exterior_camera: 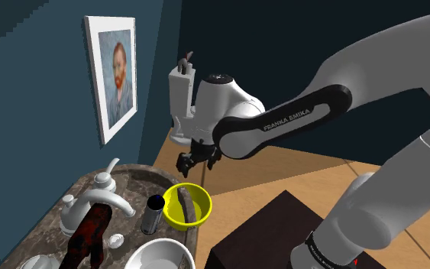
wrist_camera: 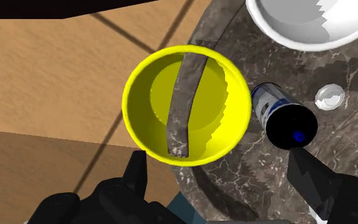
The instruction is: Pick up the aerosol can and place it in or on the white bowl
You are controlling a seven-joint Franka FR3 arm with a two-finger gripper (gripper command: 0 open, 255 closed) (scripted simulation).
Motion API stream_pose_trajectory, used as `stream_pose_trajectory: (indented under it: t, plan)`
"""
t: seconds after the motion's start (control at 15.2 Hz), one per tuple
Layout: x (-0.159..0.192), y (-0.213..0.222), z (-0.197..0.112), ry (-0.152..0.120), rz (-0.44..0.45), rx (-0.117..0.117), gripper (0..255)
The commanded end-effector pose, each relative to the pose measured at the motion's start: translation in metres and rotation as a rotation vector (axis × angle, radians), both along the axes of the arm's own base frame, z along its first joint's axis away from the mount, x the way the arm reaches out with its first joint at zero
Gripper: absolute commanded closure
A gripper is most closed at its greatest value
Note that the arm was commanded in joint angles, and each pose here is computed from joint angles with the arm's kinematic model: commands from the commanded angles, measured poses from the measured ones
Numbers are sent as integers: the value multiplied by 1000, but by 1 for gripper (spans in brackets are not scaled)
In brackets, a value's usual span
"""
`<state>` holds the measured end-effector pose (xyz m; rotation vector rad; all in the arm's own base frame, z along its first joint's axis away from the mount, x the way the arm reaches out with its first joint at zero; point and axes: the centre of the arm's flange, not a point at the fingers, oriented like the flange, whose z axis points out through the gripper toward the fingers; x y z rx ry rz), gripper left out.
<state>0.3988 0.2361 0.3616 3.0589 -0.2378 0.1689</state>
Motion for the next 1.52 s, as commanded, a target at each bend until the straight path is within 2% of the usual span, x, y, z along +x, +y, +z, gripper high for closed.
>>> stream_pose_trajectory:
  t: [0.0, 0.79, 1.25, 1.45]
  plan:
    - [6, 15, -21, -9, -6, 5, 0]
    - [60, 111, -125, -58, -41, 20, 0]
    - [65, 109, -162, -58, -41, 20, 0]
    - [66, 109, -165, -58, -41, 20, 0]
